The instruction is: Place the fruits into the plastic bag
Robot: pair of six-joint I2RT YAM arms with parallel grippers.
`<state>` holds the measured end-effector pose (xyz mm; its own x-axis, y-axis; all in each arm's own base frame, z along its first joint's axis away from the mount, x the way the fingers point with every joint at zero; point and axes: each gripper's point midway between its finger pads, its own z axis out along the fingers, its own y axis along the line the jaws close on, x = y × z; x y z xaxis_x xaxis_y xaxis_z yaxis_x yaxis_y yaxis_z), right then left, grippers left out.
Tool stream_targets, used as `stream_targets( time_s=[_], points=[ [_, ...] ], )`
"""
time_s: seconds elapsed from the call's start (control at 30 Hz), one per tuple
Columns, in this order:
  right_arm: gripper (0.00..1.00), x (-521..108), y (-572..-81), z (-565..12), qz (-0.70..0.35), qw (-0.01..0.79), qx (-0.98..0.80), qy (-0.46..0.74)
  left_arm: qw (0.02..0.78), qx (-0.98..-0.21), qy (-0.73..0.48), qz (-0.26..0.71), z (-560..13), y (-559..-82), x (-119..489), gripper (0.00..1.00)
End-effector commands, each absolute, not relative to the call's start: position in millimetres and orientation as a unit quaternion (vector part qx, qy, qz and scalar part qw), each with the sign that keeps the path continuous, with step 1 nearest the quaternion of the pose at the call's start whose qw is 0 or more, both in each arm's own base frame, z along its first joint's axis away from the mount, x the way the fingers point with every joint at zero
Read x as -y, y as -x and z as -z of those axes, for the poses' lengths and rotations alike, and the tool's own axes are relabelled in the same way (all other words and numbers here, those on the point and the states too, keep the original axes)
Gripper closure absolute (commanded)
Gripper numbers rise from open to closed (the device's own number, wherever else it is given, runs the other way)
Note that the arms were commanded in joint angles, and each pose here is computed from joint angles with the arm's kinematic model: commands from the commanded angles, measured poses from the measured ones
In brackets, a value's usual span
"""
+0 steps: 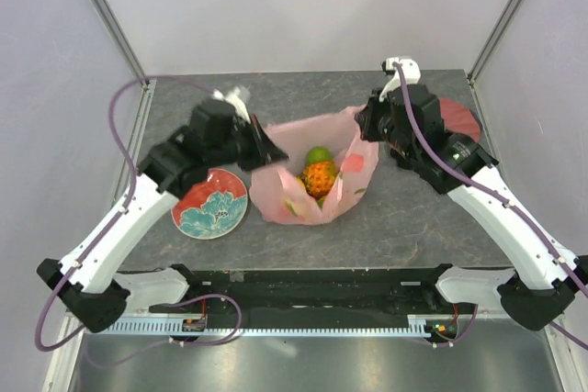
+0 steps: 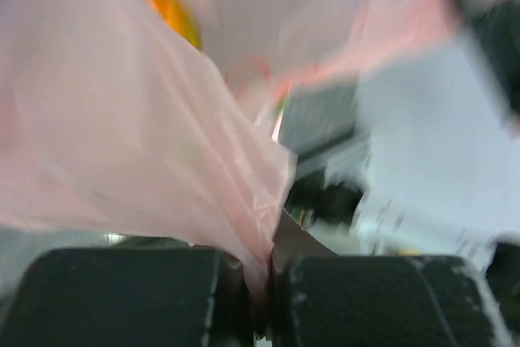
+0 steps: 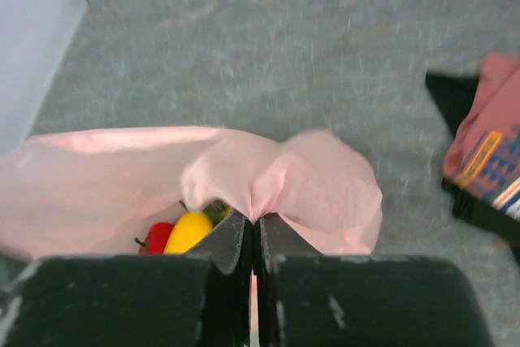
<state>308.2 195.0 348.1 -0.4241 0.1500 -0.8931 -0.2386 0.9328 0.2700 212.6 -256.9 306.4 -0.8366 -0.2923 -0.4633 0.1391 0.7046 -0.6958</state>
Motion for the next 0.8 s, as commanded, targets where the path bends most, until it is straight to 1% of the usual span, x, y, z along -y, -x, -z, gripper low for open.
stream_targets(
  time_s=[0.0, 0.03, 0.07, 0.1, 0.13, 0.17, 0.23, 0.3, 0.37, 0.4, 0.47, 0.57, 0.63, 0.73, 0.77],
  points=[
    [1.00, -184, -322, -436, -0.179, 0.626, -0.759, 0.015, 0.448, -0.785, 0.047, 0.425, -417, -295, 224, 0.98],
    [1.00, -183, -322, -449, -0.180, 0.636, -0.750, 0.013, 0.453, -0.782, 0.046, 0.426, -423, -305, 220, 0.98],
    [1.00, -182, -324, -454, -0.177, 0.641, -0.746, 0.016, 0.434, -0.787, 0.036, 0.436, -420, -316, 224, 0.98],
    [1.00, -183, -328, -455, -0.171, 0.643, -0.746, 0.017, 0.444, -0.780, 0.039, 0.438, -431, -329, 215, 0.98],
    [1.00, -182, -329, -461, -0.168, 0.650, -0.741, 0.014, 0.441, -0.781, 0.031, 0.441, -431, -335, 215, 0.99],
    [1.00, -181, -332, -464, -0.164, 0.655, -0.738, 0.012, 0.416, -0.792, 0.022, 0.447, -417, -346, 222, 0.98],
    [1.00, -183, -340, -465, -0.151, 0.659, -0.737, 0.015, 0.411, -0.796, 0.015, 0.445, -410, -361, 215, 0.99],
    [1.00, -182, -349, -465, -0.135, 0.665, -0.734, 0.013, 0.402, -0.807, 0.004, 0.432, -390, -377, 213, 0.98],
    [1.00, -182, -361, -454, -0.120, 0.669, -0.733, 0.010, 0.409, -0.815, 0.002, 0.410, -376, -389, 209, 0.99],
    [1.00, -186, -368, -433, -0.108, 0.658, -0.745, 0.019, 0.407, -0.824, -0.010, 0.395, -361, -396, 208, 0.99],
    [1.00, -192, -382, -412, -0.104, 0.647, -0.755, 0.026, 0.406, -0.834, -0.009, 0.375, -344, -404, 204, 0.98],
    [1.00, -199, -394, -377, -0.101, 0.622, -0.776, 0.030, 0.404, -0.847, -0.021, 0.346, -319, -414, 200, 0.99],
    [1.00, -203, -394, -367, -0.106, 0.613, -0.783, 0.031, 0.402, -0.850, -0.035, 0.339, -312, -416, 200, 0.98],
    [1.00, -202, -393, -363, -0.105, 0.610, -0.785, 0.032, 0.405, -0.846, -0.051, 0.342, -314, -412, 201, 0.94],
    [0.98, -200, -391, -366, -0.104, 0.612, -0.783, 0.030, 0.407, -0.845, -0.058, 0.342, -314, -411, 202, 0.85]
  ],
)
